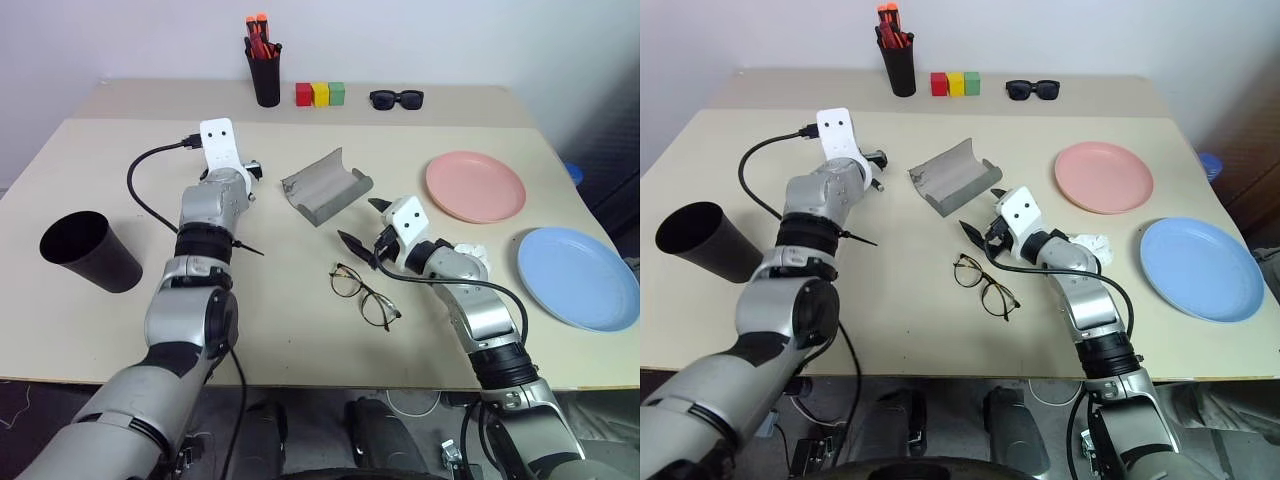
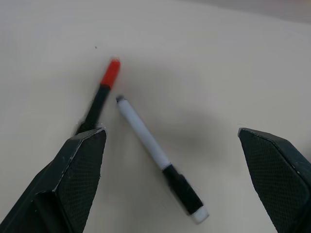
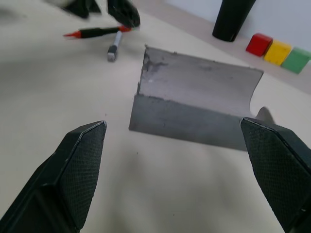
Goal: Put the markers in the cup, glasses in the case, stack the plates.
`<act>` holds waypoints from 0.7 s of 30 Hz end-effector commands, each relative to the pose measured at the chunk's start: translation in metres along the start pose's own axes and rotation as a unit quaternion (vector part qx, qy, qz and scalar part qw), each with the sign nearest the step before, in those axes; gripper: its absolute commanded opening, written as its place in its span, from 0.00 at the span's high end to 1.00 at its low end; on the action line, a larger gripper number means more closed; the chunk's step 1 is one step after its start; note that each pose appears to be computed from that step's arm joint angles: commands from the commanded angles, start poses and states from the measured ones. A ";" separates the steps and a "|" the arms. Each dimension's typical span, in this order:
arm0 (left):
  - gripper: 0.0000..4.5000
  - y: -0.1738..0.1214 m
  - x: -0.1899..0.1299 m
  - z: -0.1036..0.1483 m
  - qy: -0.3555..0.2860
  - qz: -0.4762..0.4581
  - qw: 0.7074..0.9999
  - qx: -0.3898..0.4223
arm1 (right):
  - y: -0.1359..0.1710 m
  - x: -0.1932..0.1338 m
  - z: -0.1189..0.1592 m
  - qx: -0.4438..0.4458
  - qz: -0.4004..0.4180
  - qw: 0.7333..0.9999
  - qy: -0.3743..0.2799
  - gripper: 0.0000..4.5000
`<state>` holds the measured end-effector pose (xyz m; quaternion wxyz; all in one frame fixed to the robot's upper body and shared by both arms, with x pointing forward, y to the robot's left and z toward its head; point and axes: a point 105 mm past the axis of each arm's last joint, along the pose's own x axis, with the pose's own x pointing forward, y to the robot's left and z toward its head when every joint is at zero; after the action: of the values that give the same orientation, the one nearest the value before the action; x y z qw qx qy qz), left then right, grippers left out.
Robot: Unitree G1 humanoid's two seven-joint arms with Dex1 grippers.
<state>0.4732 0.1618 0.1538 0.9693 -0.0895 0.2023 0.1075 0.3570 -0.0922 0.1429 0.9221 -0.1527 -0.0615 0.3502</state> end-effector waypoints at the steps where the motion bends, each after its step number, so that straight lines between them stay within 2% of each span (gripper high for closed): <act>1: 0.01 -0.004 0.000 0.004 0.013 0.004 0.999 -0.034 | 0.001 -0.001 0.018 -0.010 -0.001 1.000 -0.030 0.00; 5: 0.01 -0.009 0.000 -0.005 0.033 0.021 0.999 -0.024 | 0.004 -0.004 0.018 -0.010 -0.001 0.999 -0.030 0.00; 8: 0.18 -0.009 0.000 -0.010 0.047 0.033 0.998 -0.034 | 0.006 -0.005 0.018 -0.009 -0.001 1.000 -0.030 0.00; 15: 0.94 -0.002 0.001 -0.013 0.047 0.053 0.997 -0.045 | 0.011 -0.005 0.016 -0.004 0.001 1.000 -0.026 0.00; 16: 0.97 -0.001 0.001 -0.010 0.039 0.053 0.997 -0.046 | 0.011 -0.005 0.016 -0.004 0.002 1.000 -0.026 0.00; 19: 0.97 -0.006 0.000 0.014 -0.025 0.032 0.998 -0.040 | 0.011 -0.004 0.016 -0.003 0.004 1.000 -0.025 0.00; 21: 0.97 -0.012 -0.005 0.041 -0.096 0.004 0.995 -0.022 | 0.011 -0.003 0.017 -0.003 0.005 1.000 -0.026 0.00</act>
<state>0.4770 0.1569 0.1504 0.9636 -0.1153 0.1959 0.1411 0.3467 -0.0893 0.1373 0.9230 -0.1452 -0.0519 0.3526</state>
